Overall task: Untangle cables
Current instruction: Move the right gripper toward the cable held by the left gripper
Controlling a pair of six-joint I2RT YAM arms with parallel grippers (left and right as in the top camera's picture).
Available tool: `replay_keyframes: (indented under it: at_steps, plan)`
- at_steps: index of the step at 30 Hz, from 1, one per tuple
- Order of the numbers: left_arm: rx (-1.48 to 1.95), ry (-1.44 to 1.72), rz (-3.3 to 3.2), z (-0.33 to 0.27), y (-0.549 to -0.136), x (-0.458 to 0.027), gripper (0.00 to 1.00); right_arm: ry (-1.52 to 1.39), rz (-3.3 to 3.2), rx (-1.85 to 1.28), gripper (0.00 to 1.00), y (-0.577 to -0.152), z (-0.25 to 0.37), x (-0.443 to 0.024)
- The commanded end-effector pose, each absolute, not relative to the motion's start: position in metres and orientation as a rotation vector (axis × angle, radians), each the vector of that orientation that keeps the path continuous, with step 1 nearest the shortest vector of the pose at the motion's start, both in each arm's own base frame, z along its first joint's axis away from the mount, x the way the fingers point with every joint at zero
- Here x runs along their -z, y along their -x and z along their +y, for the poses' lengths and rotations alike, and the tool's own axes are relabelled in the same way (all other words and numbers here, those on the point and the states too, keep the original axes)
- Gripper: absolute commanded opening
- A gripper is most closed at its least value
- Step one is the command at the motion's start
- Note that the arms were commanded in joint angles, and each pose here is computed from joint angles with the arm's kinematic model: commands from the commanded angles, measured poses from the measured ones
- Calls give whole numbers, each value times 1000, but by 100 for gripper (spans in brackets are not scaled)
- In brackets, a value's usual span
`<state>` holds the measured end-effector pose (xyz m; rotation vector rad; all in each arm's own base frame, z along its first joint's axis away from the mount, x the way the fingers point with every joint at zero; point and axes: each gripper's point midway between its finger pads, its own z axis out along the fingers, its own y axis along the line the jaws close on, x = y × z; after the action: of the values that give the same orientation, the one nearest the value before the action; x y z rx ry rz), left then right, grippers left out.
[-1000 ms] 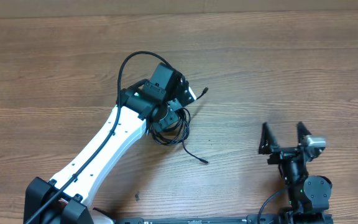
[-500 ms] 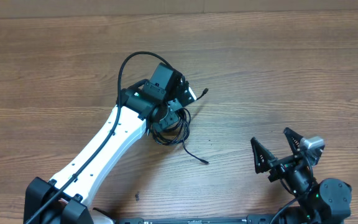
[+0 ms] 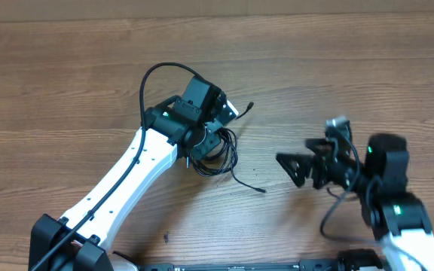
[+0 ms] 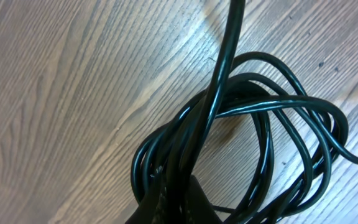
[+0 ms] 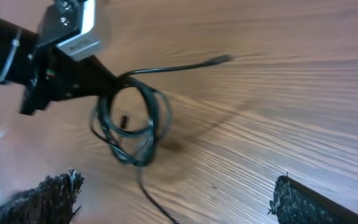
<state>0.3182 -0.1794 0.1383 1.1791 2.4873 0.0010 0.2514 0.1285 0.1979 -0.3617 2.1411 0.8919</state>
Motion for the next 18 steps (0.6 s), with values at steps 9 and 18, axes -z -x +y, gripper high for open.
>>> replay_keyframes:
  at_steps: [9,18]
  plan:
    - [268,-1114,2459,-210,-309,-157,5,525,2041,-1451,98,-259,177,-201]
    - [319,-1083,2473,-214,-306,-158,4,635,2096,-1323,79,-259,198,-176]
